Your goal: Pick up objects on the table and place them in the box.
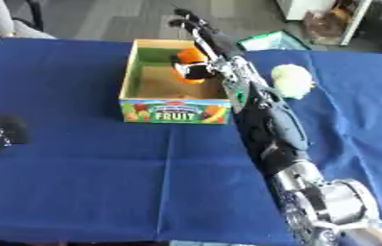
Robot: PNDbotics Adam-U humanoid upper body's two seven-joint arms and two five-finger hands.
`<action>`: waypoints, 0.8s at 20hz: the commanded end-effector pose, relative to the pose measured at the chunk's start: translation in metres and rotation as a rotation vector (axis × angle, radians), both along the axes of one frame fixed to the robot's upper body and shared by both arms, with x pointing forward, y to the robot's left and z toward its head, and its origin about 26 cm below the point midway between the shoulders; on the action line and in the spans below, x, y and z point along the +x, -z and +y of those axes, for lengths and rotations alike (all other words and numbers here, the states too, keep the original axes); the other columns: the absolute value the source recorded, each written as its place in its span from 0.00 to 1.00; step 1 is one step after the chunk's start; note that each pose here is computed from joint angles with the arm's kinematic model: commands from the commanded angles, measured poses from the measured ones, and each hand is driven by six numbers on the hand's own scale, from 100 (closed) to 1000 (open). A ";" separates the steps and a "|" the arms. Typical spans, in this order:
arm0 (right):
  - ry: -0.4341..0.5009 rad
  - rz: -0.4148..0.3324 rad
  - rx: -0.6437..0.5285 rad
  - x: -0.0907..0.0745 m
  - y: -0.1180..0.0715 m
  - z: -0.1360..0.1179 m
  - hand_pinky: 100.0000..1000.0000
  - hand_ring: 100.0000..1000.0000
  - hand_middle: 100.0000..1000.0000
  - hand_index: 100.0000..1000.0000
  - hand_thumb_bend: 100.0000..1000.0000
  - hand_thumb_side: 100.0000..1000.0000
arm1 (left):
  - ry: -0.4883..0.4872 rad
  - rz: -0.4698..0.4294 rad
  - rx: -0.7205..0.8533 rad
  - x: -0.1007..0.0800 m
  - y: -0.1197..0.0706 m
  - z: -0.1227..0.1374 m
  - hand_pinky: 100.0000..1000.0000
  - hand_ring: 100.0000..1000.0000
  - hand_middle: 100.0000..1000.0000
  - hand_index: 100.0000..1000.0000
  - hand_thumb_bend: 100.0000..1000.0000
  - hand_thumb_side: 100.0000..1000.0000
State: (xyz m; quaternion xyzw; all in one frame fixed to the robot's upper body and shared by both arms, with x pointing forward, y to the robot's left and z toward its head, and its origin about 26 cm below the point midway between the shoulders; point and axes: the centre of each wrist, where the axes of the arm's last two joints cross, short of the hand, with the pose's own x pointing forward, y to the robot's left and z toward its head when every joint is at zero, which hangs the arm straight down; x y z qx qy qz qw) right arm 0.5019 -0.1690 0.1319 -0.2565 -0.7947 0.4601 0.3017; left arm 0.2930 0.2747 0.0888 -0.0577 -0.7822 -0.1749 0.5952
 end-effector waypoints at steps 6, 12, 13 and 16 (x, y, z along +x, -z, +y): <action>0.032 -0.046 -0.011 0.004 -0.015 -0.009 1.00 0.98 0.95 0.97 0.21 0.00 | 0.005 -0.028 0.006 0.000 -0.008 0.000 0.66 0.64 0.57 0.67 0.00 0.71; 0.106 -0.056 -0.012 0.008 -0.024 -0.032 1.00 0.97 0.95 0.96 0.20 0.00 | -0.002 -0.025 0.007 -0.001 -0.007 0.002 0.66 0.64 0.57 0.67 0.00 0.71; 0.125 -0.056 -0.008 0.008 -0.026 -0.038 1.00 0.97 0.95 0.96 0.20 0.00 | -0.003 -0.024 0.008 -0.001 -0.006 0.002 0.66 0.64 0.57 0.67 0.00 0.71; 0.188 -0.048 0.005 0.010 -0.029 -0.059 1.00 0.97 0.94 0.96 0.19 0.00 | -0.007 -0.022 0.010 -0.001 -0.006 0.003 0.66 0.64 0.57 0.67 0.00 0.71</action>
